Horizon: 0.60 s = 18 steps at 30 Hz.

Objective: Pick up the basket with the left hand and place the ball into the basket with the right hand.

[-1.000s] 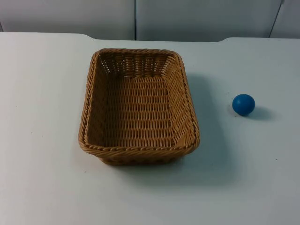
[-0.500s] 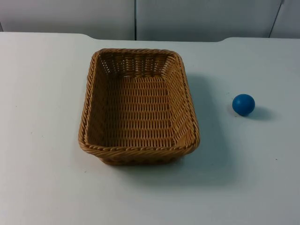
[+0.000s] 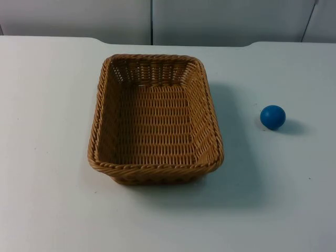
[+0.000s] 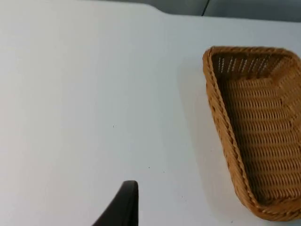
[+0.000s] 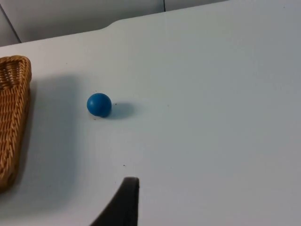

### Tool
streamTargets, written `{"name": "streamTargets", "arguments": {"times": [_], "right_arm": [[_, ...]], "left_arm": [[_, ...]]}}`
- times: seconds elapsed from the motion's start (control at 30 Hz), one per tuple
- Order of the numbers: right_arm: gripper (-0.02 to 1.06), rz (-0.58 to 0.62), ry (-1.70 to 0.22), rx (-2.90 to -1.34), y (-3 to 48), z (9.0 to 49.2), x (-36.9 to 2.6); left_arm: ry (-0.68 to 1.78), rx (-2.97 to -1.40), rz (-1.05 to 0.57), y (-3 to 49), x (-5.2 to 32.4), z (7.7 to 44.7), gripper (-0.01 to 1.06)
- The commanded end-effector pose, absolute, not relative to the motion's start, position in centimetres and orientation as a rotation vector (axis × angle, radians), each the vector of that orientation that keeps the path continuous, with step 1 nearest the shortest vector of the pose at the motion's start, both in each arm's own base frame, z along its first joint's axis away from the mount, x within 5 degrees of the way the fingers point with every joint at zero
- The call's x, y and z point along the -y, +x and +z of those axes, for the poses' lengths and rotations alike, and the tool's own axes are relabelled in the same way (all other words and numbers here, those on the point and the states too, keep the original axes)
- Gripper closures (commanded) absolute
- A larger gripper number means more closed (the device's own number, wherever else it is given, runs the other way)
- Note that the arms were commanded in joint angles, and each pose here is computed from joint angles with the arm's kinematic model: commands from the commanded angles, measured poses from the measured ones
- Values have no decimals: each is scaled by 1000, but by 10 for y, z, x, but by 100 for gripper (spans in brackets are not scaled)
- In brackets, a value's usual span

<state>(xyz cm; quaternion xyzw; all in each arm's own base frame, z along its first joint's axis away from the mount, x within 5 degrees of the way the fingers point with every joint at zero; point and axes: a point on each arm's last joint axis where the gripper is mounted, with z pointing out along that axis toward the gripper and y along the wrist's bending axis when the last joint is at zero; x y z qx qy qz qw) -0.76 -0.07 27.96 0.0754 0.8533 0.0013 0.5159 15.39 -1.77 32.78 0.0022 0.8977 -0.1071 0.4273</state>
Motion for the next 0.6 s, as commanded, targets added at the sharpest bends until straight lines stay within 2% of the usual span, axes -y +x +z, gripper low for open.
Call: {"name": "streamTargets", "arguments": {"times": [0.0, 0.23, 0.37, 0.57], "right_arm": [[2, -7, 185, -2045, -7, 278, 2], [2, -4, 191, -2098, 1, 279, 2], [2, -4, 192, -2103, 2, 279, 2], [2, -4, 192, -2103, 2, 279, 2]], "left_arm": [[8, -2250, -271, 183, 19, 331, 0], [74, -2261, -214, 224, 20, 335, 0], [169, -2256, -223, 247, 41, 338, 0], [286, -2290, -169, 271, 86, 321, 0]]}}
